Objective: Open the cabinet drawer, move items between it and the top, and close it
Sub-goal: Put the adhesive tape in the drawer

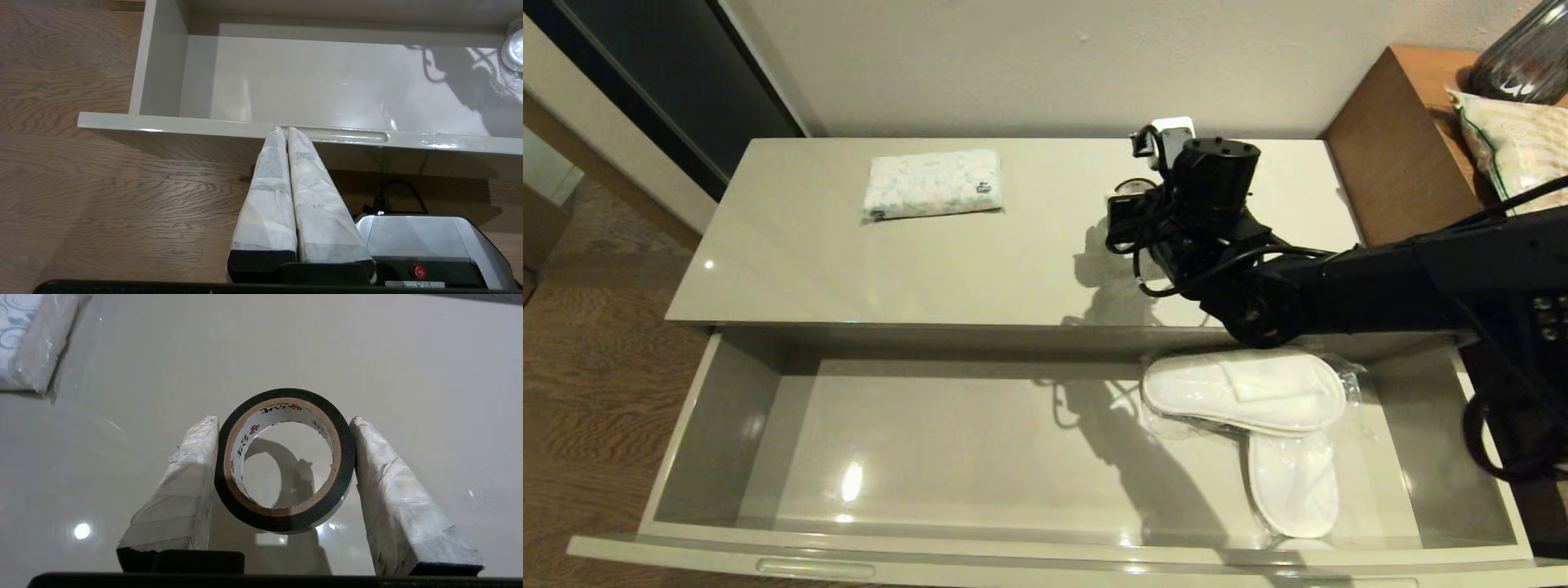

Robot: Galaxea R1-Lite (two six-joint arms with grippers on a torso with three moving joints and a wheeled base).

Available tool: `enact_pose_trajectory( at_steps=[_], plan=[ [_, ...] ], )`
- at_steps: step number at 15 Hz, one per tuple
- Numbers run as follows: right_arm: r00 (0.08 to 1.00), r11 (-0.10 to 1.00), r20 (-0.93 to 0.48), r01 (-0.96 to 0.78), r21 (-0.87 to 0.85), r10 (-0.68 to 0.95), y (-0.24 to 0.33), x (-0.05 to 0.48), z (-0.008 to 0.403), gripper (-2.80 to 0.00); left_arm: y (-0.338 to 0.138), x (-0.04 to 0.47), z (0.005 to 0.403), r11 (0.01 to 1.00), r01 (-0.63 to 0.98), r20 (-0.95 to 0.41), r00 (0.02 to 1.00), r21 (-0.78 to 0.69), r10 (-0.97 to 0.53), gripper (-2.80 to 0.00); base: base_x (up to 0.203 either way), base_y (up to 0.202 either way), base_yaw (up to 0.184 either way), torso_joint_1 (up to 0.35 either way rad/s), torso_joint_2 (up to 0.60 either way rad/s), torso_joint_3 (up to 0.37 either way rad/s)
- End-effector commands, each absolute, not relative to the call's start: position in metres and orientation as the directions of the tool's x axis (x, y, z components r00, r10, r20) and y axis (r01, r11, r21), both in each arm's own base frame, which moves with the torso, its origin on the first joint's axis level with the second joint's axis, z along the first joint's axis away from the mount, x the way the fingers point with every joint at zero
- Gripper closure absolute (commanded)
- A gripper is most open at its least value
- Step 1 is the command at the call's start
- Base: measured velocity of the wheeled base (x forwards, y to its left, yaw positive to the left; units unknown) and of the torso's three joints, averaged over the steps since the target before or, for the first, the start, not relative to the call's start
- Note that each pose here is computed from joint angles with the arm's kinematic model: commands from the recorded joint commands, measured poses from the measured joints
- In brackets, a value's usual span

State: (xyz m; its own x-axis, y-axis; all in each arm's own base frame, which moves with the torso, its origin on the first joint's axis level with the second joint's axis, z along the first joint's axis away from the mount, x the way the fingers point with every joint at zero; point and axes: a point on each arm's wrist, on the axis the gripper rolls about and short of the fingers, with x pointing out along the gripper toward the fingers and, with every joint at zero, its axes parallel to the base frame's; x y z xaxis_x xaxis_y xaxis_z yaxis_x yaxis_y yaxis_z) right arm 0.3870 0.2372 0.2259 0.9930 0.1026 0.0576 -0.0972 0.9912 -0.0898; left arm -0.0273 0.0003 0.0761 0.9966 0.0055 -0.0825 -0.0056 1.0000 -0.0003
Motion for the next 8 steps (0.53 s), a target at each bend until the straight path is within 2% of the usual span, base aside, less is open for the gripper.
enact_pose_trajectory(
  at_steps=[1,5,8],
  plan=[
    [0.993,0.994,0.067,-0.097,-0.058,0.101,0.213,0.347,0.261,0.00,0.000,-0.027,0.076,1.000,-0.005,-0.083,0.997,-0.002,0.005,0.00,0.000,0.000,0.000,0.000,0.00,0.000],
    [0.981,0.989,-0.124,-0.143,0.032,0.146,0.188,0.278,0.269,0.00,0.000,-0.027,0.076,1.000,-0.006,-0.083,0.997,-0.001,0.006,0.00,0.000,0.000,0.000,0.000,0.00,0.000],
    [0.941,0.983,-0.285,-0.174,0.055,0.183,0.180,0.236,0.236,0.00,0.000,-0.027,0.076,1.000,-0.006,-0.083,0.997,-0.001,0.006,0.00,0.000,0.000,0.000,0.000,0.00,0.000]
  ],
)
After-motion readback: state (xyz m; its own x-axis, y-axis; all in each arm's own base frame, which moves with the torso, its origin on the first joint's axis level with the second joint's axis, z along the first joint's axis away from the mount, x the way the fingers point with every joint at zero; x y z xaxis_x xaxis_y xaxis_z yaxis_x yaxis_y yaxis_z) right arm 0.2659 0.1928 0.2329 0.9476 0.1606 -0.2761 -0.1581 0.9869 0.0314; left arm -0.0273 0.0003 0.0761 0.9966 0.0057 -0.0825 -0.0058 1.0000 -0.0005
